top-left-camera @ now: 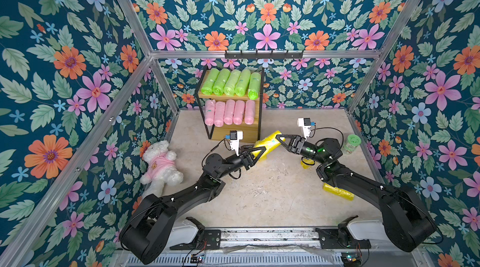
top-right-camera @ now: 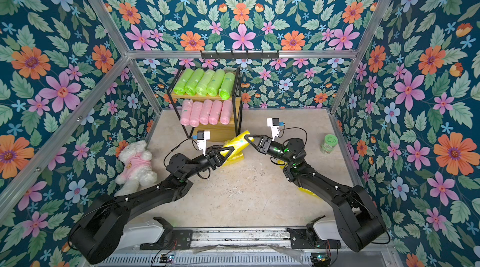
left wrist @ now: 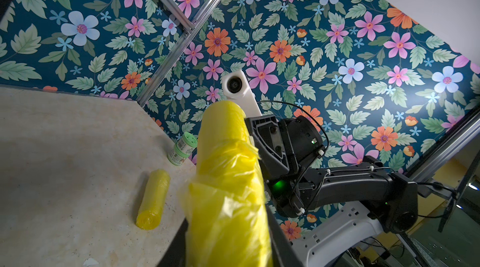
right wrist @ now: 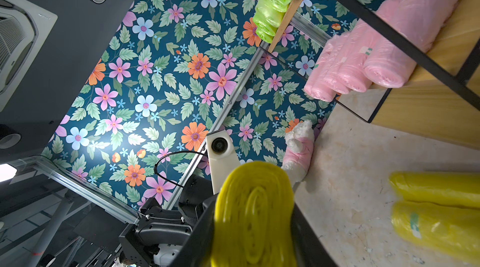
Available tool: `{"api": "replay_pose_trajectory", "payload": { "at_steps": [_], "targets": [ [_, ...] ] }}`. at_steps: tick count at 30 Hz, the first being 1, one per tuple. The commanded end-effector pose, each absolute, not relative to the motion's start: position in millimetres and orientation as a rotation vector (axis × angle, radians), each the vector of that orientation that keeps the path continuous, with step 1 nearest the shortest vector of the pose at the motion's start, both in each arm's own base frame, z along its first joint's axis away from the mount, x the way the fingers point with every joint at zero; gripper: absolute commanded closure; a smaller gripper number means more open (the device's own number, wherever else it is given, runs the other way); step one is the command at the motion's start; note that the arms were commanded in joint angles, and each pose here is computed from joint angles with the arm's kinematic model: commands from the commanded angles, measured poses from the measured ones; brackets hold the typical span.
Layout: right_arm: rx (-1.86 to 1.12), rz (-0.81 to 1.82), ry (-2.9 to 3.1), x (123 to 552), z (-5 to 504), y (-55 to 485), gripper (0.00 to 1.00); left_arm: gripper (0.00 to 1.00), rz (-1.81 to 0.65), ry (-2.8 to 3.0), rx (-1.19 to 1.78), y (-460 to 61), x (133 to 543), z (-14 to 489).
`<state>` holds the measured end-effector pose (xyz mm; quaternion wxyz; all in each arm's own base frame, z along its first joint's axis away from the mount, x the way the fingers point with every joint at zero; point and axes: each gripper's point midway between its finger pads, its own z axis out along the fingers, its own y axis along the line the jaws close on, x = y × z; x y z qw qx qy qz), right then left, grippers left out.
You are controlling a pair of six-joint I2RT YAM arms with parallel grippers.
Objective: Sort the rolls of trash bags by color and place them on the shelf
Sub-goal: Pick up the roll of trash bags from the center of the board, then place the roll of trash bags on the shelf.
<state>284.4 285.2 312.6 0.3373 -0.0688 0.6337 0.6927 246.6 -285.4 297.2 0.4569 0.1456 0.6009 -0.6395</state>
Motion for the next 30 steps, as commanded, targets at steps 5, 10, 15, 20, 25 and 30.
{"api": "replay_pose_trajectory", "payload": {
  "at_steps": [5, 10, 15, 20, 25, 30],
  "targets": [
    [-0.141, 1.589, 1.699, 301.9, 306.2, 265.0, 0.16, 0.69, -1.456, 1.494, 0.339, -264.0, 260.2, 289.9],
    [-0.147, 1.367, 1.752, 306.7, 301.5, 249.2, 0.10, 0.69, -1.318, 1.578, 0.234, -227.8, 278.8, 261.1],
    [-0.161, 1.237, 1.763, 306.0, 297.1, 237.5, 0.10, 0.70, -1.108, 1.660, 0.068, -180.9, 300.1, 230.9],
    [-0.192, 1.210, 1.755, 303.8, 297.6, 236.3, 0.10, 0.69, -0.951, 1.687, -0.132, -132.5, 320.2, 211.2],
    [-0.209, 1.190, 1.752, 304.9, 294.8, 236.5, 0.11, 0.69, -0.851, 1.637, -0.305, -91.5, 336.5, 202.3],
    [-0.224, 1.237, 1.776, 308.6, 290.0, 245.7, 0.11, 0.69, -0.819, 1.643, -0.323, -87.7, 359.9, 194.6]
  ]
}}
